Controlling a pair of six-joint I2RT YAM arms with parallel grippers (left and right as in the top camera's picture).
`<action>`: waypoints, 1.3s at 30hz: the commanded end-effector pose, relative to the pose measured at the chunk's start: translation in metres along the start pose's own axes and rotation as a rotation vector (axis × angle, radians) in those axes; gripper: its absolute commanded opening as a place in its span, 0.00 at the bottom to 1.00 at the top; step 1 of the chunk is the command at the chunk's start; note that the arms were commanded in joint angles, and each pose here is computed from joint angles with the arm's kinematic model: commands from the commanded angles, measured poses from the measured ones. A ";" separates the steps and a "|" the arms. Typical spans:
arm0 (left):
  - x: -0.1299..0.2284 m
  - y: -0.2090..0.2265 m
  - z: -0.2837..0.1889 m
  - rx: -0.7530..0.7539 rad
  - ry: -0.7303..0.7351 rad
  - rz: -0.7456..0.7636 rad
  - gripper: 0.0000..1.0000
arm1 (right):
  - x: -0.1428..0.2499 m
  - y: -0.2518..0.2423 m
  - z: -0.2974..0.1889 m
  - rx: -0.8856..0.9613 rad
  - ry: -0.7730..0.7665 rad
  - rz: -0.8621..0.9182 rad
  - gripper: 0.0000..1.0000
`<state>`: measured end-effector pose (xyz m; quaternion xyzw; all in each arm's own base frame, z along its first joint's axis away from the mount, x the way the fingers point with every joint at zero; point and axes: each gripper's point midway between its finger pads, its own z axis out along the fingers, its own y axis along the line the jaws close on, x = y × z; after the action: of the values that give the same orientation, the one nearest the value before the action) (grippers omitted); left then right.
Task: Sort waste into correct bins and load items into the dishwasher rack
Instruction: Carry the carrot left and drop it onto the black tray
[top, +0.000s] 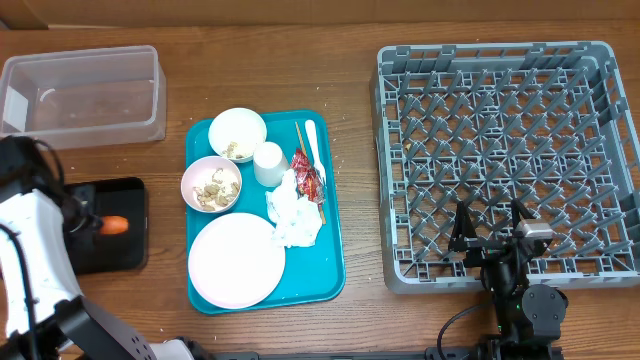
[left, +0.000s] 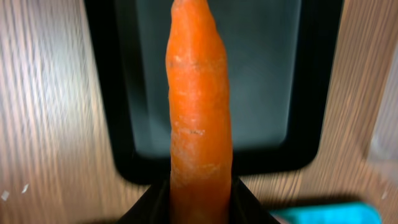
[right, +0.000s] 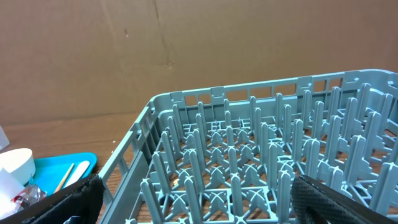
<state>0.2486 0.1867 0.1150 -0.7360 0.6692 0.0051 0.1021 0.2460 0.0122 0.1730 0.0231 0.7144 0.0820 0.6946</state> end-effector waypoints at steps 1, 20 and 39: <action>-0.013 -0.005 0.005 0.021 0.002 0.025 0.13 | 0.002 -0.002 0.000 0.008 -0.005 -0.007 1.00; -0.033 0.002 0.044 -0.100 -0.058 0.068 0.44 | 0.002 -0.002 0.000 0.008 -0.005 -0.007 1.00; 0.043 -0.051 0.005 0.293 0.345 0.269 0.41 | 0.002 -0.002 0.000 0.008 -0.005 -0.007 1.00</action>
<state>0.2758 0.1749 0.0753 -0.6688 0.7357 -0.0939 0.0514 0.2460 0.0122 0.1731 0.0232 0.7142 0.0819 0.6947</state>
